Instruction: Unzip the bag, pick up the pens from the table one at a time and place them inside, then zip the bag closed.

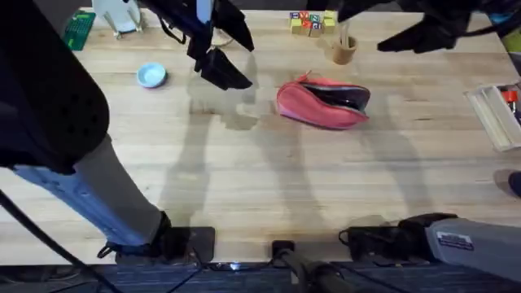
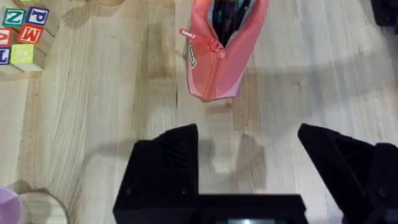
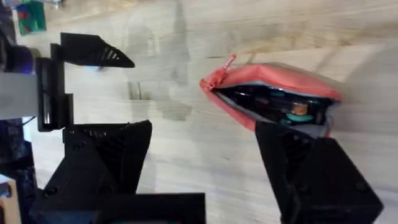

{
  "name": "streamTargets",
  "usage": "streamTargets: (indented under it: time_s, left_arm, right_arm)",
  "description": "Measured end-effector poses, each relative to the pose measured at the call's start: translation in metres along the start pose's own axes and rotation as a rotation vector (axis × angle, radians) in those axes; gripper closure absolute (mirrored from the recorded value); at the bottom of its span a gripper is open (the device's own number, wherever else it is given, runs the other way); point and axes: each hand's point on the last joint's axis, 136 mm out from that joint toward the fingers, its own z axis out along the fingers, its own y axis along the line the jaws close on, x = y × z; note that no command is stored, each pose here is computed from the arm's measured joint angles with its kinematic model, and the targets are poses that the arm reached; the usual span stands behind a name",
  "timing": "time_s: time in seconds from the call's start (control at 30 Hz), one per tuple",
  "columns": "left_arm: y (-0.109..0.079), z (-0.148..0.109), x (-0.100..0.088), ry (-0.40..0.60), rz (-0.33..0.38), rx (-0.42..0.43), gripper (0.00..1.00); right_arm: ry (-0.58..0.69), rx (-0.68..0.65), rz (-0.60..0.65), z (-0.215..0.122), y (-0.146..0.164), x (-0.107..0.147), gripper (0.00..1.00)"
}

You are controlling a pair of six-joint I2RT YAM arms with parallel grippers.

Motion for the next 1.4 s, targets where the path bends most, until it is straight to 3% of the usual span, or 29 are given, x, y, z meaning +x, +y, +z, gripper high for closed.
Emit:
streamTargets:
  time_s: [0.73, 1.4]
  left_arm:
    - [0.0, 0.0, 0.0, 0.0, 0.0, 0.0, 0.006]
    - [0.0, 0.0, 0.0, 0.0, 0.0, 0.0, 0.006]
  right_arm:
    - [0.036, -0.001, 0.032, 0.02, 0.004, -0.001, 0.005]
    - [0.263, 0.007, 0.078, 0.123, -0.005, 0.012, 0.005]
